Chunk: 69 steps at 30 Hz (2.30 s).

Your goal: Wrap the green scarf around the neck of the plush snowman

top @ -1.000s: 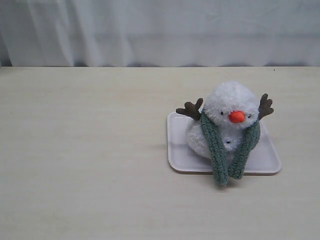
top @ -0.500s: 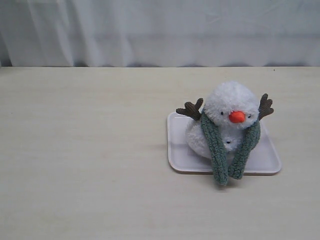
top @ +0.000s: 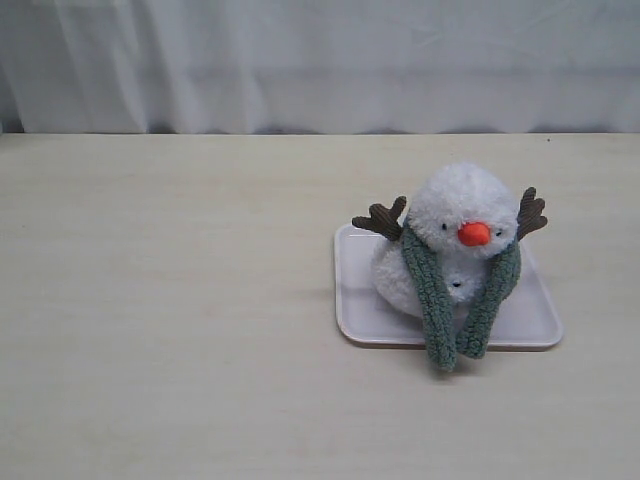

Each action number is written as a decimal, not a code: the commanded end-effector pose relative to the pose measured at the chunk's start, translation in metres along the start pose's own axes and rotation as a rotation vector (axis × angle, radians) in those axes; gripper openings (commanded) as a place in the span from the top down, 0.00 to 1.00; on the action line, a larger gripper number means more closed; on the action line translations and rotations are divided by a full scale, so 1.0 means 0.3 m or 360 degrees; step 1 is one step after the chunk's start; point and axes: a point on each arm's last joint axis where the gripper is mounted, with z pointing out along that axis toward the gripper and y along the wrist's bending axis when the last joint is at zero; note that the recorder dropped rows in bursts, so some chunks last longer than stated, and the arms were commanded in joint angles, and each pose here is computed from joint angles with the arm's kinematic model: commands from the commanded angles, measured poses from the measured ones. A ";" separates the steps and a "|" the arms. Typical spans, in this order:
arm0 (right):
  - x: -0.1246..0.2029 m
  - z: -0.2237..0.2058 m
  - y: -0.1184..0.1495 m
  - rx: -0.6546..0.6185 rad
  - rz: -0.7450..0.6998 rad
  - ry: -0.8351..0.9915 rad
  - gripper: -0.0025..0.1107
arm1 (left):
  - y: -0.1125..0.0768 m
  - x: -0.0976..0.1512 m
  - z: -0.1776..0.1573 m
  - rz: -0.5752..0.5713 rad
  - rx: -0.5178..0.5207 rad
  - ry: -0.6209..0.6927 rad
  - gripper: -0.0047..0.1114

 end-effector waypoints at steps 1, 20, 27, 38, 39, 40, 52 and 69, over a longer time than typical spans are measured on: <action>0.002 -0.001 -0.001 0.0003 0.0002 -0.0007 0.94 | 0.010 0.001 -0.039 0.0004 -0.0119 -0.0003 0.96; 0.002 -0.001 -0.001 0.0003 0.0002 -0.0007 0.94 | 0.023 -0.029 -0.135 0.0317 -0.0664 -0.0188 0.96; 0.002 -0.001 -0.001 0.0003 0.0002 -0.0007 0.94 | 0.023 -0.030 -0.137 0.0325 -0.0696 -0.0190 0.96; 0.002 -0.001 -0.001 0.0003 0.0002 -0.0007 0.94 | 0.021 -0.031 -0.143 0.0328 -0.0696 -0.0205 0.96; 0.002 -0.001 -0.001 0.0003 0.0002 -0.0007 0.94 | 0.014 -0.034 -0.157 0.0336 -0.0695 -0.0238 0.96; 0.002 -0.001 -0.001 0.0003 0.0002 -0.0007 0.94 | 0.010 -0.036 -0.165 0.0340 -0.0695 -0.0257 0.96; 0.002 -0.001 -0.001 0.0003 0.0002 -0.0007 0.94 | 0.004 -0.040 -0.176 0.0358 -0.0697 -0.0290 0.96; 0.002 -0.001 -0.001 0.0003 0.0002 -0.0007 0.94 | -0.001 -0.065 -0.180 0.0351 -0.0679 -0.0483 0.96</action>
